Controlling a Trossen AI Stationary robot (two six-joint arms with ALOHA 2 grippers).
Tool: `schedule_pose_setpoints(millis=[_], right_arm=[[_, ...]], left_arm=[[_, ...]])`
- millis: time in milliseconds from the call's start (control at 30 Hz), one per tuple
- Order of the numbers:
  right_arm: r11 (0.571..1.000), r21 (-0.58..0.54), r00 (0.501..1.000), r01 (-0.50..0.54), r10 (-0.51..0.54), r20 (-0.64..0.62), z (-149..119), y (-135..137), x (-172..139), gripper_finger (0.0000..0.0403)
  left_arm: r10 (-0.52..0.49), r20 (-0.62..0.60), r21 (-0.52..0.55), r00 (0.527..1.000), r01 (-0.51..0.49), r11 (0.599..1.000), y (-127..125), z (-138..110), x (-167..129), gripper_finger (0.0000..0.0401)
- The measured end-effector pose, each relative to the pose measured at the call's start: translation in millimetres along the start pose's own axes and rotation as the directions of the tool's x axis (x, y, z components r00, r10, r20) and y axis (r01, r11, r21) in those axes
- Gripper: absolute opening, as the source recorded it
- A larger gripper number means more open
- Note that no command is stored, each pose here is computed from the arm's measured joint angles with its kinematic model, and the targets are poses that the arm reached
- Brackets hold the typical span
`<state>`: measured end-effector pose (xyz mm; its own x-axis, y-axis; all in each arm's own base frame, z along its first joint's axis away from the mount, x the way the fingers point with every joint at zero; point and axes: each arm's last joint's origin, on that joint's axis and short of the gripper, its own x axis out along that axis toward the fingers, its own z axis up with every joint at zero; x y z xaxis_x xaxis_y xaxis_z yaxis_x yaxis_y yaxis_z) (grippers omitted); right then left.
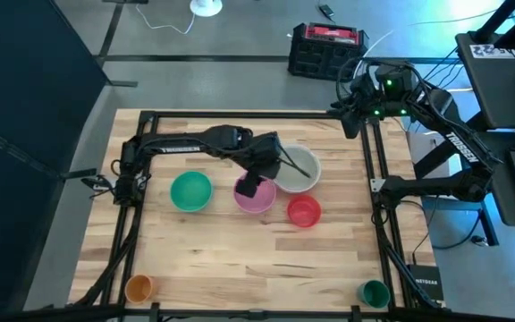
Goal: Nest bowls inside each other
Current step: Stack the pink bowl on top of the white bowl
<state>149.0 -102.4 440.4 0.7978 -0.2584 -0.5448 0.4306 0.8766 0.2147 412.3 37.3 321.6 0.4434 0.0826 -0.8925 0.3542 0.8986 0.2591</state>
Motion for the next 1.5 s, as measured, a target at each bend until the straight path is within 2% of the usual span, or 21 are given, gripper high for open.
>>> schedule_pose_setpoints(millis=[167, 367, 633, 933, 1100, 1200, 1367, 1500], right_arm=[[0.998, -0.026, 0.998, -0.062, 0.062, -0.023, -6, 8, 15, 0.0138], [0.99, -0.05, 0.991, -0.132, 0.132, -0.017, -11, 29, 33, 0.0138], [0.979, -0.071, 0.977, -0.191, 0.182, -0.11, -18, 53, 71, 0.0138], [0.963, -0.1, 0.95, -0.25, 0.224, -0.215, -35, 86, 109, 0.0138], [0.959, -0.099, 0.919, -0.264, 0.219, -0.329, -50, 102, 138, 0.0138], [0.952, -0.11, 0.898, -0.285, 0.225, -0.379, -59, 114, 152, 0.0138], [0.935, -0.115, 0.88, -0.334, 0.266, -0.394, -67, 132, 160, 0.0138], [0.925, -0.106, 0.865, -0.366, 0.295, -0.406, -71, 143, 166, 0.0138]], left_arm=[[-0.083, -0.165, -0.102, 0.983, 0.067, 0.993, -5, -21, -10, 0.0161], [-0.051, -0.122, -0.177, 0.991, 0.029, 0.984, -5, -32, -41, 0.0161], [-0.033, -0.142, -0.296, 0.989, -0.01, 0.955, -22, -76, -63, 0.0161], [-0.015, -0.167, -0.424, 0.986, -0.058, 0.904, -49, -131, -75, 0.0161], [-0.012, -0.157, -0.459, 0.987, -0.063, 0.886, -66, -152, -56, 0.0161], [-0.036, -0.196, -0.463, 0.98, -0.06, 0.885, -74, -164, -42, 0.0161], [-0.067, -0.247, -0.408, 0.967, -0.041, 0.912, -83, -179, -21, 0.0161], [-0.054, -0.264, -0.397, 0.963, -0.058, 0.916, -80, -186, -15, 0.0158]])
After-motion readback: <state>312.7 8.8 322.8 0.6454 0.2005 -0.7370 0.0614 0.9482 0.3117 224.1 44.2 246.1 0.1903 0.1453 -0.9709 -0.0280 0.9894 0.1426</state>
